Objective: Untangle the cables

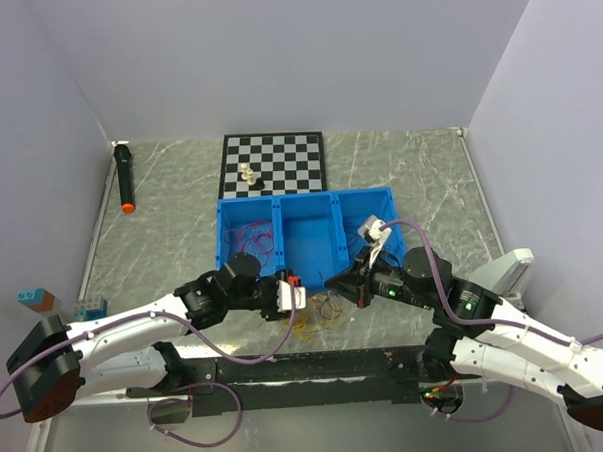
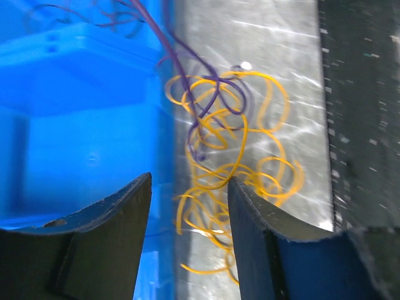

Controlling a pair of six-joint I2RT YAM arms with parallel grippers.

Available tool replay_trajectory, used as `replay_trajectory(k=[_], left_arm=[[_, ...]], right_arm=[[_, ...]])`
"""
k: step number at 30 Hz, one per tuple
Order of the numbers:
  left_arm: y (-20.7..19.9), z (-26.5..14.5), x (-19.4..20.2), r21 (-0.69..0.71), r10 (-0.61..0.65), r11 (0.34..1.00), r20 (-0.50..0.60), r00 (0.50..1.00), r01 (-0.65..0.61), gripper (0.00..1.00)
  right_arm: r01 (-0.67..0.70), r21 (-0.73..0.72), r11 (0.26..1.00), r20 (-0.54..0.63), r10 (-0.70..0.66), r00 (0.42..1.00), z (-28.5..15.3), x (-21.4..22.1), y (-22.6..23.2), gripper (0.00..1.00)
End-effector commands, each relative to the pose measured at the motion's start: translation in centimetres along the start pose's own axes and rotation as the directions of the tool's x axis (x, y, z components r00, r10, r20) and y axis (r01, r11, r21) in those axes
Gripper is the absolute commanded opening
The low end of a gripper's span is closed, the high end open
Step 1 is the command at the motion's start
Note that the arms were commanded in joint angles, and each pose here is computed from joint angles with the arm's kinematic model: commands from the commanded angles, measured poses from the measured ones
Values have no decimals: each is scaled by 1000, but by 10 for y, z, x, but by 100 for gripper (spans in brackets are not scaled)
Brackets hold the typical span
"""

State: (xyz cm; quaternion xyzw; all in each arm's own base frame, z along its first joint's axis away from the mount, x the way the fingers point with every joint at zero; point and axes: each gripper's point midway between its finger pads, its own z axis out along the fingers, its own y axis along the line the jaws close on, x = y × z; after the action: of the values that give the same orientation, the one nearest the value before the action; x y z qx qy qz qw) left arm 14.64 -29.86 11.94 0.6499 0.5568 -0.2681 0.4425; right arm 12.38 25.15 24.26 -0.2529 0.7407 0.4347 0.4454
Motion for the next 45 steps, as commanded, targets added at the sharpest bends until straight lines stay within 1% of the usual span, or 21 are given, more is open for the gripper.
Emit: replay_trajectory(k=[1, 3, 6, 10, 11, 12, 14, 17, 21, 24, 27, 30, 32, 34, 35, 40, 45], left_arm=[[22, 4, -18, -111, 37, 993, 56, 998, -31, 56], [12, 6, -15, -68, 32, 997, 46, 998, -29, 57], [-10, 10, -12, 40, 26, 999, 50, 998, -28, 57], [-36, 11, -10, 158, 46, 986, 57, 997, -55, 49], [-39, 11, -11, 171, 56, 983, 60, 997, -65, 44], [-39, 12, -11, 172, 65, 982, 60, 996, -75, 37], [-36, 12, -12, 159, 84, 983, 62, 994, -93, 19], [-32, 12, -10, 135, 106, 985, 49, 993, -112, 1], [-26, 8, -3, 99, 129, 986, 20, 991, -130, 1], [-37, -3, 16, 146, 167, 976, -38, 985, -160, 1], [-60, -18, 46, 268, 252, 939, -103, 962, -217, 1], [-76, -36, 79, 368, 370, 883, -163, 915, -292, 1], [-81, -46, 101, 418, 453, 841, -194, 871, -344, 1], [-83, -54, 118, 444, 509, 812, -222, 832, -378, 1], [-81, -56, 122, 444, 527, 805, -232, 818, -393, 1], [-81, -60, 125, 442, 534, 802, -231, 813, -402, 1], [-81, -61, 125, 444, 549, 793, -223, 806, -417, 1]], right_arm=[[8, -34, 999, 49, -6, 999, -6, -16, 11, 0], [11, -34, 999, 53, -10, 999, -6, -17, 11, 0], [14, -30, 999, 64, -12, 998, -7, -22, 12, 0], [18, -15, 1000, 98, -17, 995, -11, -32, 12, 0], [17, -5, 1000, 103, -17, 994, -12, -34, 11, 0], [21, -3, 1000, 111, -20, 994, -13, -37, 11, 0], [23, -1, 1000, 125, -22, 992, -15, -42, 12, 0], [28, 13, 1000, 139, -29, 990, -17, -49, 12, 0], [53, 40, 998, 171, -59, 983, -30, -67, 14, 0], [87, 65, 994, 230, -100, 968, -51, -94, 19, 0], [128, 105, 986, 312, -155, 937, -78, -133, 27, 0], [162, 138, 977, 352, -201, 914, -94, -160, 33, 0], [175, 167, 970, 368, -226, 902, -103, -174, 34, 0], [184, 203, 962, 382, -251, 889, -110, -185, 32, 0], [189, 215, 958, 388, -261, 884, -112, -189, 32, 0], [206, 260, 943, 399, -299, 867, -120, -208, 32, 0], [233, 259, 937, 446, -330, 832, -137, -242, 49, 0]])
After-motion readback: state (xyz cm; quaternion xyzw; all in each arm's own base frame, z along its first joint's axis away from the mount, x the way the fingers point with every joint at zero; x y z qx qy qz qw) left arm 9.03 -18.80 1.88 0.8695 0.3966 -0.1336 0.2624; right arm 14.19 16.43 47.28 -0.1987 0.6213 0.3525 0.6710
